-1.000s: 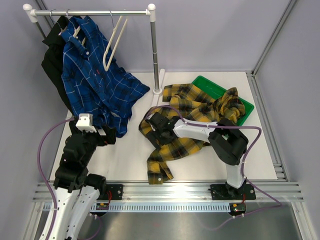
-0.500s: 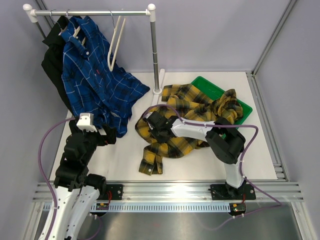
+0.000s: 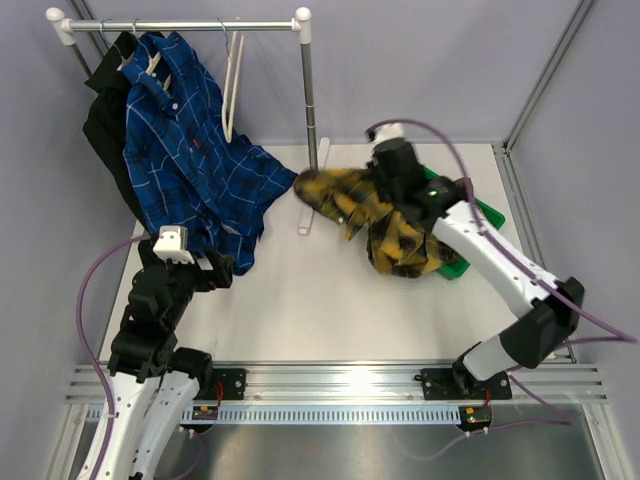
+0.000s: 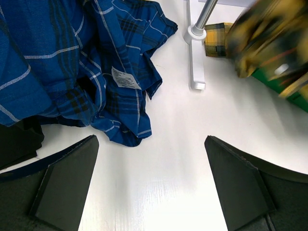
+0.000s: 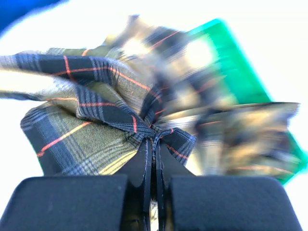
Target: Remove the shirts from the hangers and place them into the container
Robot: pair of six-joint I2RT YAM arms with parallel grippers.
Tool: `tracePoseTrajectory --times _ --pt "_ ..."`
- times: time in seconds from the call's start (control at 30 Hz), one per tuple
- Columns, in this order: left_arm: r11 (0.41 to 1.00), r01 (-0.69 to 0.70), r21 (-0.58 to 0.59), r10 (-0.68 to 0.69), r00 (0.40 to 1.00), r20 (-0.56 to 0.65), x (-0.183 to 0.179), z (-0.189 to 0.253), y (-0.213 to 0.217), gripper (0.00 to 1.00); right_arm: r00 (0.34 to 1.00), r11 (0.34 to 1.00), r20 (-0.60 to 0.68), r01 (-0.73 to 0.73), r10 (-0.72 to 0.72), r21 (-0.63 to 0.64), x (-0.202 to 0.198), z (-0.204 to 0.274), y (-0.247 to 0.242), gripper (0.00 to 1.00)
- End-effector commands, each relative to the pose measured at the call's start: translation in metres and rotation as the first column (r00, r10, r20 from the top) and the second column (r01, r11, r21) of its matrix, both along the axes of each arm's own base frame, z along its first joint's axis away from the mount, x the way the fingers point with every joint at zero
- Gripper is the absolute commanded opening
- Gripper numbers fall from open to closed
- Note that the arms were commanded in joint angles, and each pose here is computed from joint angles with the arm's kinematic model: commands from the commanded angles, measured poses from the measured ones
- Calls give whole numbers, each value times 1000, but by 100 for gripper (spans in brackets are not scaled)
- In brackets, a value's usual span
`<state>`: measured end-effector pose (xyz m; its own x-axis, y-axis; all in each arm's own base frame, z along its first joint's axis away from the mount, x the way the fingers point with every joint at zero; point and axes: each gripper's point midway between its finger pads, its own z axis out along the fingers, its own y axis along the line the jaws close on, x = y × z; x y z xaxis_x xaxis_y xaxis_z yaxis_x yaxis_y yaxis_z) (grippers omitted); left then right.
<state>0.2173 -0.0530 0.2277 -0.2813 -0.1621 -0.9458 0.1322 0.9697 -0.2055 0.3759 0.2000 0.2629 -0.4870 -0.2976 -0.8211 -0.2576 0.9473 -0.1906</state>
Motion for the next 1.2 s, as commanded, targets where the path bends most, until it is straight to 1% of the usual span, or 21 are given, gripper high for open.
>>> tracePoseTrajectory --times 0.0,0.03,0.13,0.2,0.33,0.37,0.4,0.43,0.5,0.53,0.57,0.7,0.73,0.83,1.0,1.1,1.17 --pt "1000 3 -14 -2 999 37 4 9 -2 99 970 976 124 215 -209 -34 16 42 -69 0" --pt "1000 3 -14 -2 999 37 4 9 -2 99 950 960 150 279 -275 -9 23 51 -92 0" --pt "1000 6 -15 -5 999 40 4 10 -3 99 909 931 204 363 -362 34 33 65 -124 0" --pt "1000 6 -16 -5 999 42 3 10 -3 99 882 905 212 425 -422 33 39 62 -150 0" --pt "1000 5 -18 -5 999 46 3 11 -3 99 843 862 202 508 -499 10 49 42 -181 0" --pt "1000 7 -19 -6 999 46 3 11 -3 99 838 851 176 524 -516 -3 51 25 -186 0" --pt "1000 7 -19 -6 999 46 3 11 -3 99 820 832 167 554 -548 8 53 18 -196 0" --pt "1000 7 -19 -6 999 47 3 11 -3 99 814 821 127 571 -567 6 55 -2 -199 0" --pt "1000 9 -20 -8 999 49 3 12 -3 99 804 806 70 592 -591 -4 55 -26 -204 0" --pt "1000 10 -19 -9 999 47 2 11 -3 99 811 812 32 584 -584 -4 56 -40 -201 0" --pt "1000 10 -20 -9 999 49 3 12 -3 99 809 809 -21 587 -588 -22 58 -64 -199 0" --pt "1000 10 -19 -9 999 46 2 11 -3 99 805 825 -187 561 -563 -71 56 -125 -186 0" --pt "1000 10 -19 -9 999 46 2 11 -3 99 797 827 -228 554 -559 -89 58 -143 -183 0" --pt "1000 10 -19 -9 999 46 3 11 -3 99 773 838 -331 528 -541 -138 58 -177 -175 0" --pt "1000 10 -18 -9 999 43 3 10 -3 99 735 855 -445 485 -512 -183 55 -210 -168 0" --pt "1000 10 -18 -9 999 40 3 9 -3 99 732 859 -457 478 -505 -183 56 -214 -167 0" --pt "1000 11 -19 -11 999 43 3 10 -4 99 739 859 -446 482 -505 -174 57 -206 -167 0"
